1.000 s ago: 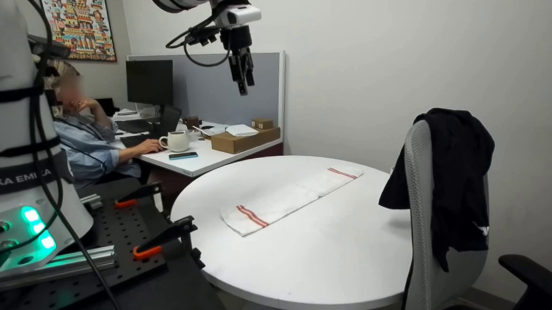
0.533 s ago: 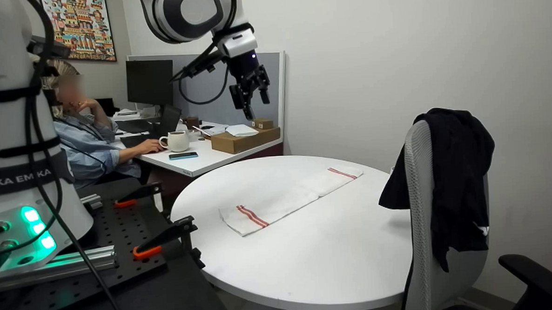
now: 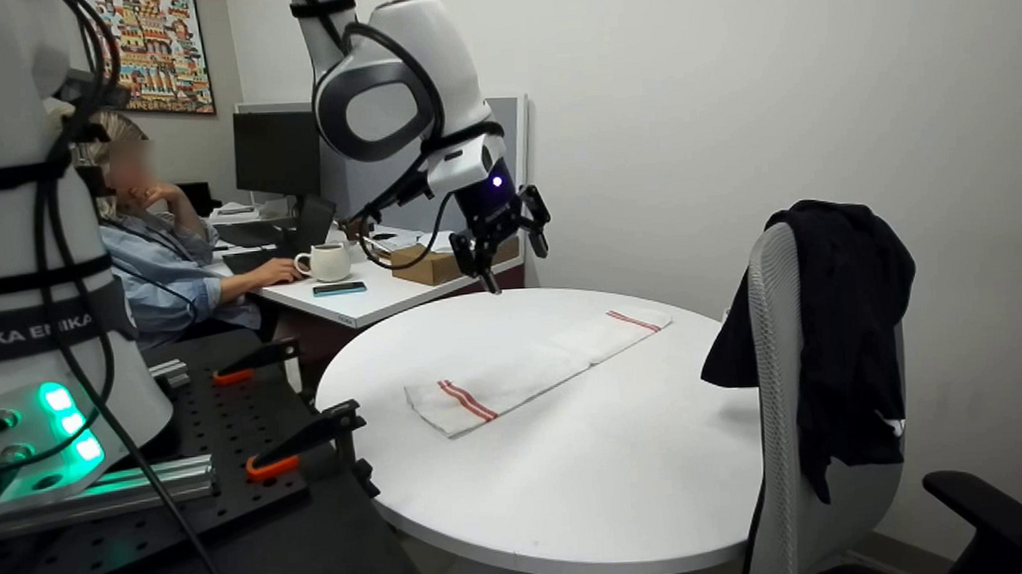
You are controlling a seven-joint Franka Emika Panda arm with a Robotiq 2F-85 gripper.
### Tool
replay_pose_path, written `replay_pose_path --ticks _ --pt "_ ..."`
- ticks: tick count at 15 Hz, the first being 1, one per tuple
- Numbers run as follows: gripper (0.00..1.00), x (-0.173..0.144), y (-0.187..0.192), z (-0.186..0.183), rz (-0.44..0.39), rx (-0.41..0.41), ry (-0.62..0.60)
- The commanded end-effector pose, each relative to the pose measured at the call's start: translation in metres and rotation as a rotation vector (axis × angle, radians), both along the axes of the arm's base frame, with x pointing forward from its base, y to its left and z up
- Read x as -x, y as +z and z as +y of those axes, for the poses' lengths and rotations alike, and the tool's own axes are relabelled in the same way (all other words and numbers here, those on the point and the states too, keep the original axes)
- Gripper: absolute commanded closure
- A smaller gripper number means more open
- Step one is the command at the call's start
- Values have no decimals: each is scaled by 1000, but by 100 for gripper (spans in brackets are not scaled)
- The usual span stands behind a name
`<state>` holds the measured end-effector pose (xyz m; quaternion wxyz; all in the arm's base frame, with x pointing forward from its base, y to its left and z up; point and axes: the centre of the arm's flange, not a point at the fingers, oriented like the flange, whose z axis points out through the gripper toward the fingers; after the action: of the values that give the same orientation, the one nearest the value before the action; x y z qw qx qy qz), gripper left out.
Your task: Fold the red and white cloth neatly
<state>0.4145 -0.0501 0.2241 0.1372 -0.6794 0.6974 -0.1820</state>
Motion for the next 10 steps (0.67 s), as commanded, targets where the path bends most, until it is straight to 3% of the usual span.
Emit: replay_pose_path --ticks 1,10 --pt "0 9 -55 23 39 -16 -84" --pt "0 16 -120 67 164 -21 -73"
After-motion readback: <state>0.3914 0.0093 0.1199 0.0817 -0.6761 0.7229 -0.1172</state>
